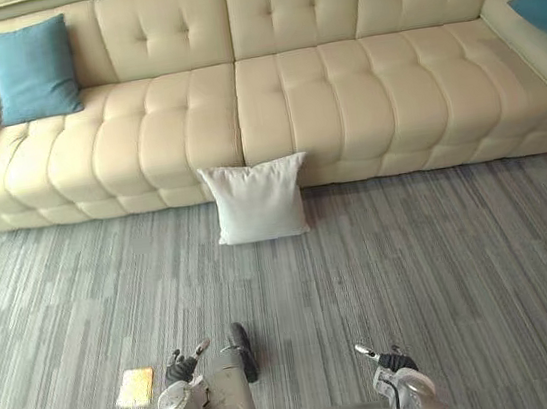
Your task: Pick up cushions and gather them together orderly.
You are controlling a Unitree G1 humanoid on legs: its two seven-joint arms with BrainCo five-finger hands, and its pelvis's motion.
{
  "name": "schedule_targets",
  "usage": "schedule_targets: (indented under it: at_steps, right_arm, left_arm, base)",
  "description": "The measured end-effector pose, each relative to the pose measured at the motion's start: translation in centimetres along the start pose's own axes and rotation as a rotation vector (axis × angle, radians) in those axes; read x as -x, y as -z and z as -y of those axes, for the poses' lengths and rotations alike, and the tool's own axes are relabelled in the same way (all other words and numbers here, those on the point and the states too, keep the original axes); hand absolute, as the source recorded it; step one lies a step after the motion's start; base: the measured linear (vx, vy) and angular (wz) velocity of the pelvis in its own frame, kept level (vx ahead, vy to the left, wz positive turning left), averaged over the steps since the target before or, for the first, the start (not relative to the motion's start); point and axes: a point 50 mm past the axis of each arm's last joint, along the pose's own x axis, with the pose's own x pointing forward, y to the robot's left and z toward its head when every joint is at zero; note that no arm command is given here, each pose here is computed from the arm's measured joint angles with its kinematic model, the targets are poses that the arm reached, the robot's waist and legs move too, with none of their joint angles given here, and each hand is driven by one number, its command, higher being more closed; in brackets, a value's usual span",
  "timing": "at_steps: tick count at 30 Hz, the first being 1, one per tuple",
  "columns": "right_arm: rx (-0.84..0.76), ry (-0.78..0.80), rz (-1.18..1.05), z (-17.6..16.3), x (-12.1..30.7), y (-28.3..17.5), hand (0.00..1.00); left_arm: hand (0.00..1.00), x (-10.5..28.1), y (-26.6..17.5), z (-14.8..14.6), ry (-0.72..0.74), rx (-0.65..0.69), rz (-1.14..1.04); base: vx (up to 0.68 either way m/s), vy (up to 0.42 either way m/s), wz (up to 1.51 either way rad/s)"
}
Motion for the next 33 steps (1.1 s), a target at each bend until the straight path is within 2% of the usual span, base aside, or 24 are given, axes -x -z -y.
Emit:
schedule_targets:
  at_steps: [4,10,17,21,25,33]
  right_arm:
    - [-0.012,-0.001,-0.010,-0.1,0.1,0.4,0.00]
    - [0.003,-0.023,0.038,-0.1,0.1,-0.5,0.00]
    - [-0.021,-0.003,0.046,0.5,0.0,-0.7,0.00]
    - [-0.001,0.047,0.037,2.6,-0.3,-0.9,0.00]
    - [0.018,0.053,0.030,2.8,-0.4,-0.9,0.00]
    - [0.018,0.075,-0.005,3.3,-0.3,-0.2,0.00]
  left_arm:
    - [0.00,-0.2,-0.1,-1.4,-0.027,-0.029,-0.007]
    - [0.00,-0.1,1.2,-1.0,-0.011,-0.052,-0.066]
    - [0.00,-0.3,1.5,-0.8,-0.023,-0.022,-0.094]
    - [0.00,0.1,2.7,1.4,0.031,-0.014,-0.137]
    - [0.00,0.2,2.2,2.6,0.075,-0.034,-0.122]
    - [0.00,0.2,2.1,2.8,0.085,-0.029,-0.113]
  base:
    - [0.67,0.347,-0.23]
    - [0.41,0.152,-0.39]
    - [0.35,-0.143,0.01]
    - [0.48,-0.208,0.35]
    - [0.38,-0.183,0.64]
    - [0.20,0.071,0.11]
